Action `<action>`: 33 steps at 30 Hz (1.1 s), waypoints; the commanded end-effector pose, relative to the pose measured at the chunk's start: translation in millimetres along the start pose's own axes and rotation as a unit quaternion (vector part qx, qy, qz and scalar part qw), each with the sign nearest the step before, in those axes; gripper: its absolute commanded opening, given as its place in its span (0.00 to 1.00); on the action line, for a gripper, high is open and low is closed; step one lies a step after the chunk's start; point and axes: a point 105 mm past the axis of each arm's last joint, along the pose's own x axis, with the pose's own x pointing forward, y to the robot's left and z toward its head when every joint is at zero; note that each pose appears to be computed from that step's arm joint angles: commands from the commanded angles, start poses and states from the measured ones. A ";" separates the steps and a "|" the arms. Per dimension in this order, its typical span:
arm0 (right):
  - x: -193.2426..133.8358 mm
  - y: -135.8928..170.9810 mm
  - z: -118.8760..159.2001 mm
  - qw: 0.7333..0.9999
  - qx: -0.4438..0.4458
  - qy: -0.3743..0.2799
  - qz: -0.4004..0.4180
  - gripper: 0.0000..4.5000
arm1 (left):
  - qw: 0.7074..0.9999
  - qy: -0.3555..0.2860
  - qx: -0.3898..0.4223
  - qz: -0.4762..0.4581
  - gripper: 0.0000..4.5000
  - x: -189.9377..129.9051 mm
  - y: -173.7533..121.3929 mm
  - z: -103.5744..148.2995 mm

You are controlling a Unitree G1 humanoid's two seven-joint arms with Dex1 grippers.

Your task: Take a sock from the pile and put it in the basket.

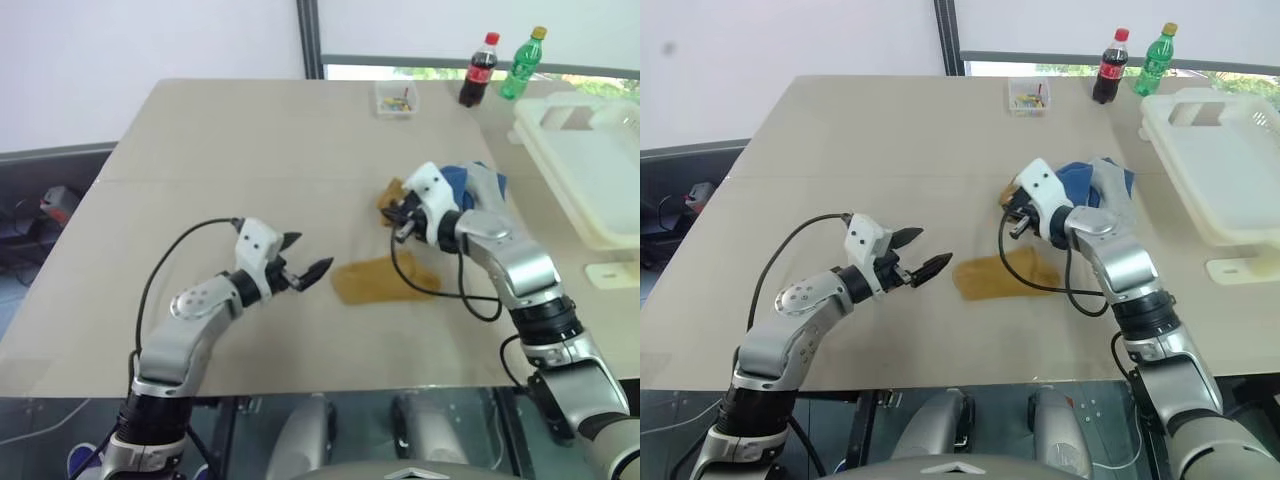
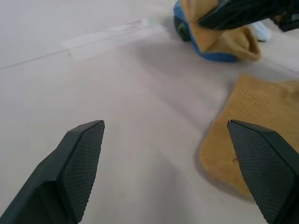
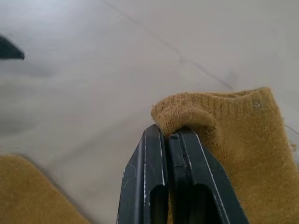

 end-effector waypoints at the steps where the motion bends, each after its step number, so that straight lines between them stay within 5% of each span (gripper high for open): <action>1: 10.5 12.5 19.6 0.999 -0.024 -0.025 0.033 0.02 | 0.999 -0.008 0.011 0.032 1.00 -10.3 11.7 3.3; 10: 52.7 55.1 47.7 0.986 0.026 -0.108 0.124 0.02 | 0.995 -0.006 -0.003 0.100 1.00 -29.6 19.8 -7.3; 14: 41.4 53.5 109.4 0.937 0.174 -0.258 0.156 0.02 | 0.989 -0.018 -0.013 0.144 1.00 -40.2 27.8 -9.5; 16: 35.4 43.0 116.7 0.915 0.241 -0.283 0.154 0.02 | 0.988 -0.029 -0.021 0.150 1.00 -41.8 28.3 -7.4; 21: 27.3 16.0 71.7 0.903 0.339 -0.245 0.099 0.02 | 0.988 -0.043 -0.028 0.142 1.00 -42.9 27.8 -2.3; 28: 13.1 10.9 -65.3 0.958 0.287 -0.021 -0.015 0.02 | 0.992 -0.045 -0.032 0.112 1.00 -20.8 25.8 1.9; 30: 8.5 5.8 -74.7 0.955 0.293 -0.011 -0.035 0.02 | 0.994 -0.045 -0.032 0.099 1.00 -12.0 23.6 3.7; 33: 2.4 -5.1 -67.1 0.956 0.287 -0.029 -0.062 0.22 | 0.995 -0.049 -0.035 0.077 1.00 1.4 21.0 8.5</action>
